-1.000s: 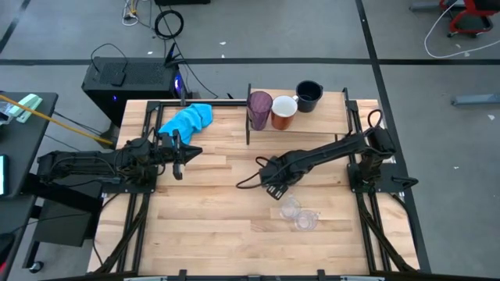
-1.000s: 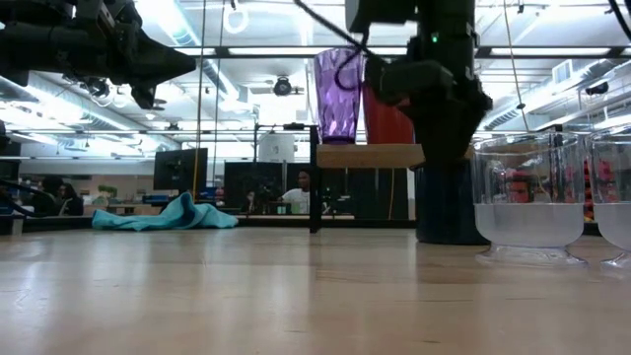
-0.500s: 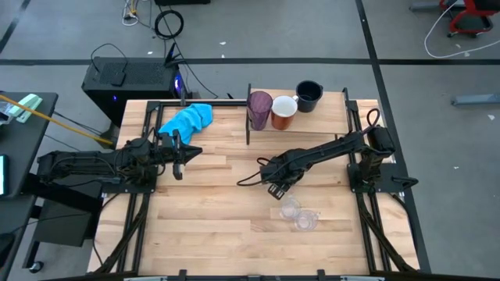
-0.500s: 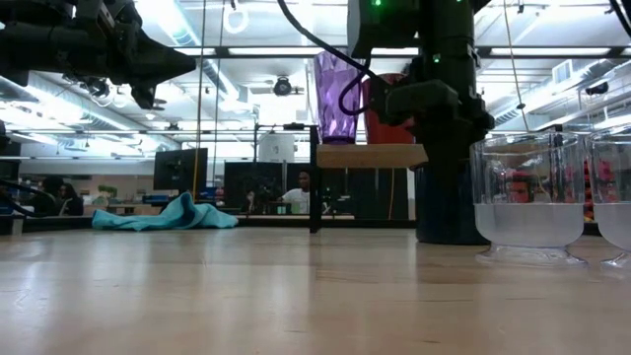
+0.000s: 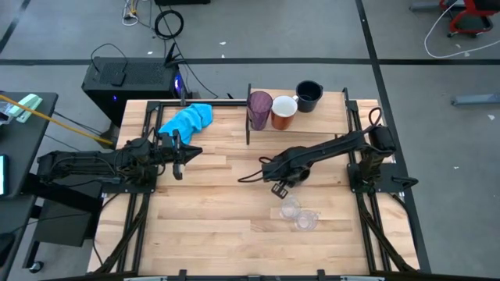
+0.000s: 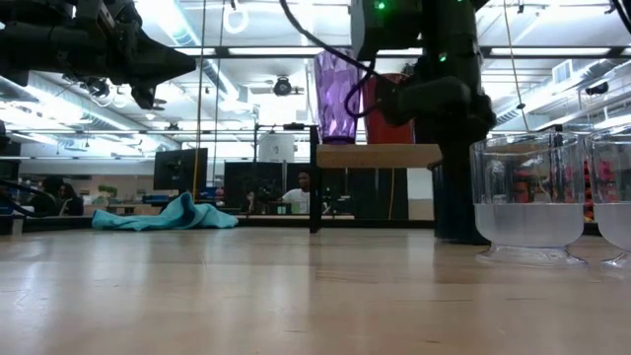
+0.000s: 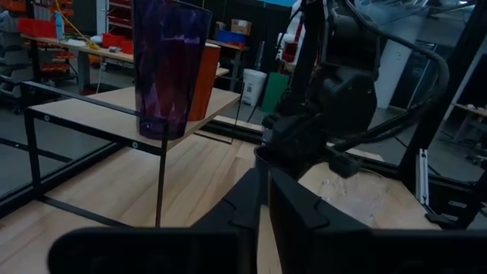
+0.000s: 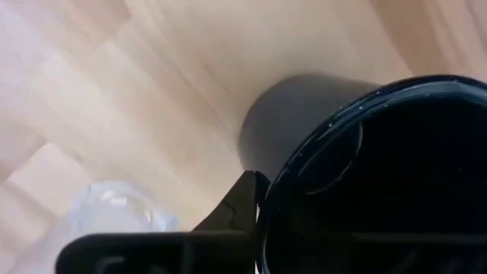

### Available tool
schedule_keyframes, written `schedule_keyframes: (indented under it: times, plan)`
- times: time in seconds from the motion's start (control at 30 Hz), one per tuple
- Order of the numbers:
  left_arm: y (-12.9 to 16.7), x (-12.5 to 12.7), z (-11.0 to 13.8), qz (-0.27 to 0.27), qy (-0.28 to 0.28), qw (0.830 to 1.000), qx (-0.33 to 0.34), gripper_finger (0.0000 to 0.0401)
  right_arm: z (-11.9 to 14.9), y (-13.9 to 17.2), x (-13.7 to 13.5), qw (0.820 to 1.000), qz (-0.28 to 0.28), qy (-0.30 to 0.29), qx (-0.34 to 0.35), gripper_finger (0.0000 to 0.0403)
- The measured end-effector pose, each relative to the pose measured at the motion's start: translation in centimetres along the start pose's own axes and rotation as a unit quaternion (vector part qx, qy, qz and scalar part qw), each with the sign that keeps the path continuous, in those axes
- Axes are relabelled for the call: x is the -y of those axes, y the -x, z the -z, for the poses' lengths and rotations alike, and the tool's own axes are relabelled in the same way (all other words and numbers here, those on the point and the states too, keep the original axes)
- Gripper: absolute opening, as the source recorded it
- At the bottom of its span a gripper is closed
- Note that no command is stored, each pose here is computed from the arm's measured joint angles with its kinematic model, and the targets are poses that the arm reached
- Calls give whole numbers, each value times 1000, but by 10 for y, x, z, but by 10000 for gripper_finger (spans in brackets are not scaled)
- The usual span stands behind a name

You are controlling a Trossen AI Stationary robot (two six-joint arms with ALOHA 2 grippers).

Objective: Stack small to large cups/mugs on shelf
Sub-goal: Put the black mug on the shelf aligned with the other black mug

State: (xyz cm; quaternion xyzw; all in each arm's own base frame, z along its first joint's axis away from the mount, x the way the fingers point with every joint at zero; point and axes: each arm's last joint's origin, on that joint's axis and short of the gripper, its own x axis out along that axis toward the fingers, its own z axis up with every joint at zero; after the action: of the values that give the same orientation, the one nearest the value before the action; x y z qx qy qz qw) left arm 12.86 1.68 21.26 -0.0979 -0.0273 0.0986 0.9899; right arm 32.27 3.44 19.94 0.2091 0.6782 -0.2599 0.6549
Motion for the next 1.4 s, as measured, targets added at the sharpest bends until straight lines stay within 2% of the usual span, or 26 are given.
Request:
schedule_keyframes:
  times: [0.4, 0.6, 0.9, 1.13, 1.4]
  plan:
    - [0, 0, 0, 0, -1, 1000, 0, 33, 25, 67, 49, 998, -31, -28, 40, 18]
    - [0, 0, 0, 0, -6, 1000, 0, 39, 34, 102, 69, 993, -58, -47, 90, 18]
    - [0, 0, 0, 0, -37, 999, -1, 28, 47, 142, 89, 993, -12, -52, 103, 18]
    - [0, 0, 1, -1, -40, 999, -5, 36, 36, 172, 106, 982, 2, -88, 167, 18]
    - [0, 0, 1, -1, -36, 999, -4, 39, 11, 162, 125, 983, 36, -103, 147, 18]
